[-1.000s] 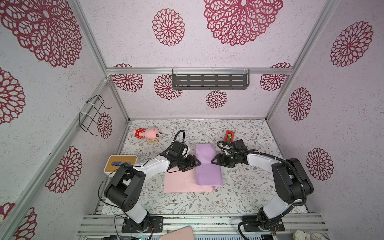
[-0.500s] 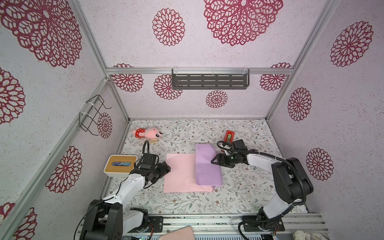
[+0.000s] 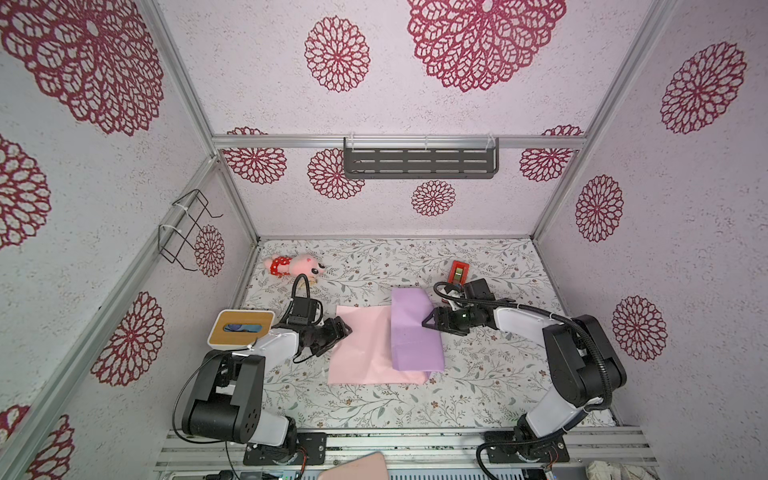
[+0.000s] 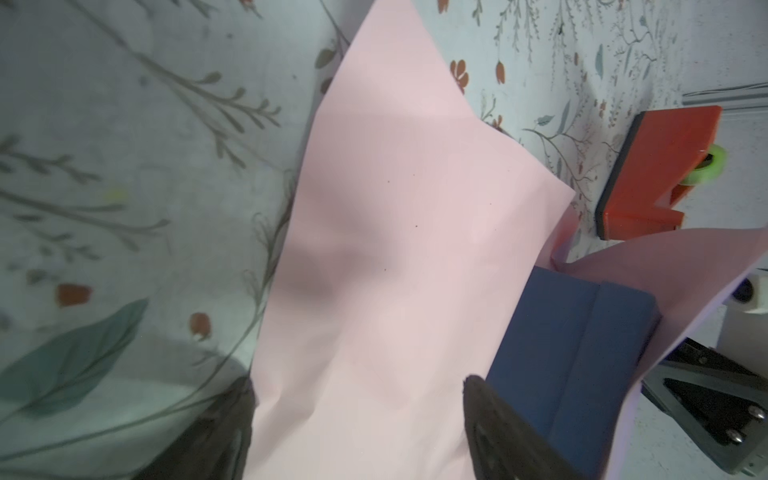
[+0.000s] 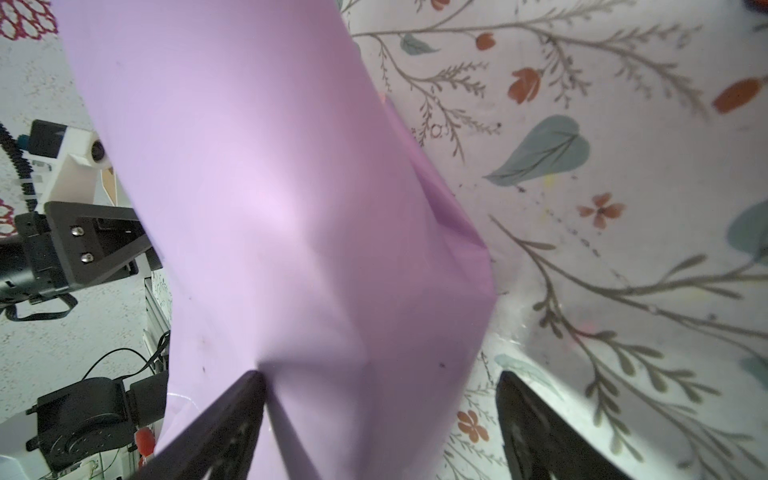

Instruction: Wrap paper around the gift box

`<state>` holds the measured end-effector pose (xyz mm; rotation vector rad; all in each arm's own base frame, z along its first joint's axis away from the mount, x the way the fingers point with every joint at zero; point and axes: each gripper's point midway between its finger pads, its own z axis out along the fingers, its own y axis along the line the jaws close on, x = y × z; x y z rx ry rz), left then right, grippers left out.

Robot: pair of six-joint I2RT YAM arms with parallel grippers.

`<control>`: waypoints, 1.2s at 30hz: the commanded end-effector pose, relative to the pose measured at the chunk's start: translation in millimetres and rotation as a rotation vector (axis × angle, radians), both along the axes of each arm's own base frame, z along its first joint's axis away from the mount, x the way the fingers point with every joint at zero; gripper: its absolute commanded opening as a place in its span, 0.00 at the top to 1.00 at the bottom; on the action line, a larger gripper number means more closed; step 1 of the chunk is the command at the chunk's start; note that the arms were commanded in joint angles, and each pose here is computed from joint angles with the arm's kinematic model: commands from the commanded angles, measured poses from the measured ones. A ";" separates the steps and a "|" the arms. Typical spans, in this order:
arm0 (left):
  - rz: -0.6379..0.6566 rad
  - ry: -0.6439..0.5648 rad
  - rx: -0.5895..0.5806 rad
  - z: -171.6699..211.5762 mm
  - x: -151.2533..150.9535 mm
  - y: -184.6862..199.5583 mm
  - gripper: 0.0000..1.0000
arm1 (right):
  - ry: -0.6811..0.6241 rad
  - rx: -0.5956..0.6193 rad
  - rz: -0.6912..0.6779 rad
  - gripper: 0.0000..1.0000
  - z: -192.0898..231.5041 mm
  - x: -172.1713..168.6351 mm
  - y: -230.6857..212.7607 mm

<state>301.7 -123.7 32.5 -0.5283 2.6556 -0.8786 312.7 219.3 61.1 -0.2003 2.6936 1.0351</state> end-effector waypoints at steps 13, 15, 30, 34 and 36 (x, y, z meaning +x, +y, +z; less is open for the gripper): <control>-0.038 -0.046 -0.249 21.0 -34.5 -28.3 0.27 | 0.118 -0.178 -0.017 0.12 -45.2 -24.5 -26.3; -0.026 -0.011 -0.245 14.0 -43.2 -28.9 0.28 | 0.116 -0.176 -0.016 0.12 -44.9 -24.8 -26.0; 0.194 0.212 0.175 -14.7 -118.3 20.8 0.20 | 0.118 -0.173 -0.012 0.12 -46.1 -24.9 -25.4; 0.174 0.222 0.192 -14.4 -125.7 18.0 0.19 | 0.117 -0.170 -0.010 0.12 -46.1 -24.5 -24.9; 0.168 0.232 0.211 -14.5 -128.5 19.6 0.18 | 0.119 -0.170 -0.008 0.12 -46.6 -25.7 -24.8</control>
